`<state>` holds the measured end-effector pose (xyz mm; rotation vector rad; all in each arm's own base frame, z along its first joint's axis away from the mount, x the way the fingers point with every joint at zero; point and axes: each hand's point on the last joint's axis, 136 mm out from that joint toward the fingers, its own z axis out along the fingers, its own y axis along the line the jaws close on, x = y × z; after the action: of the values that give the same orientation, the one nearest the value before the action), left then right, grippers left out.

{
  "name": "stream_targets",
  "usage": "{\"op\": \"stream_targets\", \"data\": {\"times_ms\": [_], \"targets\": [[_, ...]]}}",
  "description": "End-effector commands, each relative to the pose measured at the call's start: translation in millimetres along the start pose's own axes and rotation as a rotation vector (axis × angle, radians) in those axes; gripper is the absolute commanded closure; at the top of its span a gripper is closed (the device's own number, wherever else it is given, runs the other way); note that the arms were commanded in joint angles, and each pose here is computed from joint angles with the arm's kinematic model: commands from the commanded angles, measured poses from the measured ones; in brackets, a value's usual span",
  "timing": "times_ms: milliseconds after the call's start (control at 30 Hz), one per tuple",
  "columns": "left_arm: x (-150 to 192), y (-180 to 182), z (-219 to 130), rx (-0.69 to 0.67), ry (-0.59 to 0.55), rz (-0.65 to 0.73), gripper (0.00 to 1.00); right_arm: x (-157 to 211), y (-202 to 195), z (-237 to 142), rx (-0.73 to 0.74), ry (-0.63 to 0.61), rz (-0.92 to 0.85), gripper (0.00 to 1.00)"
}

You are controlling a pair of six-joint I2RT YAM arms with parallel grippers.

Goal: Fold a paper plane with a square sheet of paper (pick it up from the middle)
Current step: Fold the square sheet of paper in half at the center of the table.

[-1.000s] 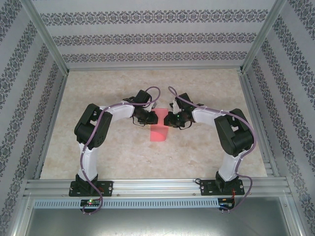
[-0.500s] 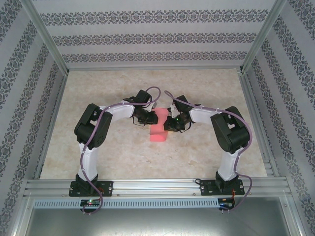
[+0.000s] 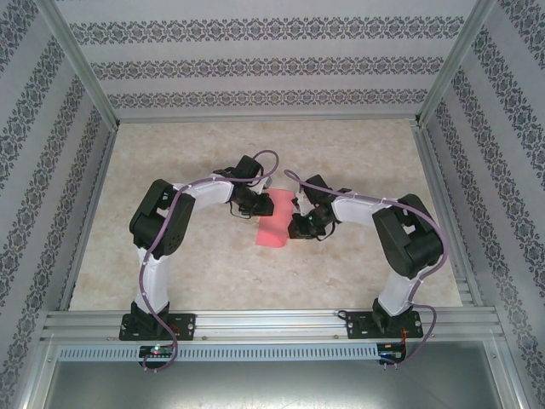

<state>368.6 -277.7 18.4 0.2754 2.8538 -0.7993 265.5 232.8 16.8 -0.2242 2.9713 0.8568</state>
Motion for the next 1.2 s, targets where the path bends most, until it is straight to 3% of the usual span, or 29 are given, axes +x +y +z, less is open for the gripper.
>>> {"op": "stream_targets", "data": {"times_ms": [0, 200, 700, 1167], "targets": [[58, 51, 23, -0.175, 0.197, -0.070, 0.77, -5, 18, -13, -0.074, -0.055, 0.046, 0.86], [58, 51, 22, -0.174, 0.195, -0.067, 0.77, -36, 40, -24, -0.153, -0.178, 0.073, 0.86], [59, 55, 23, -0.192, 0.198, -0.065, 0.78, -10, 29, 25, -0.075, -0.014, 0.062, 0.86], [55, 56, 25, -0.195, 0.206, -0.059, 0.78, 46, 7, 24, -0.023, 0.061, 0.088, 0.86]]}}
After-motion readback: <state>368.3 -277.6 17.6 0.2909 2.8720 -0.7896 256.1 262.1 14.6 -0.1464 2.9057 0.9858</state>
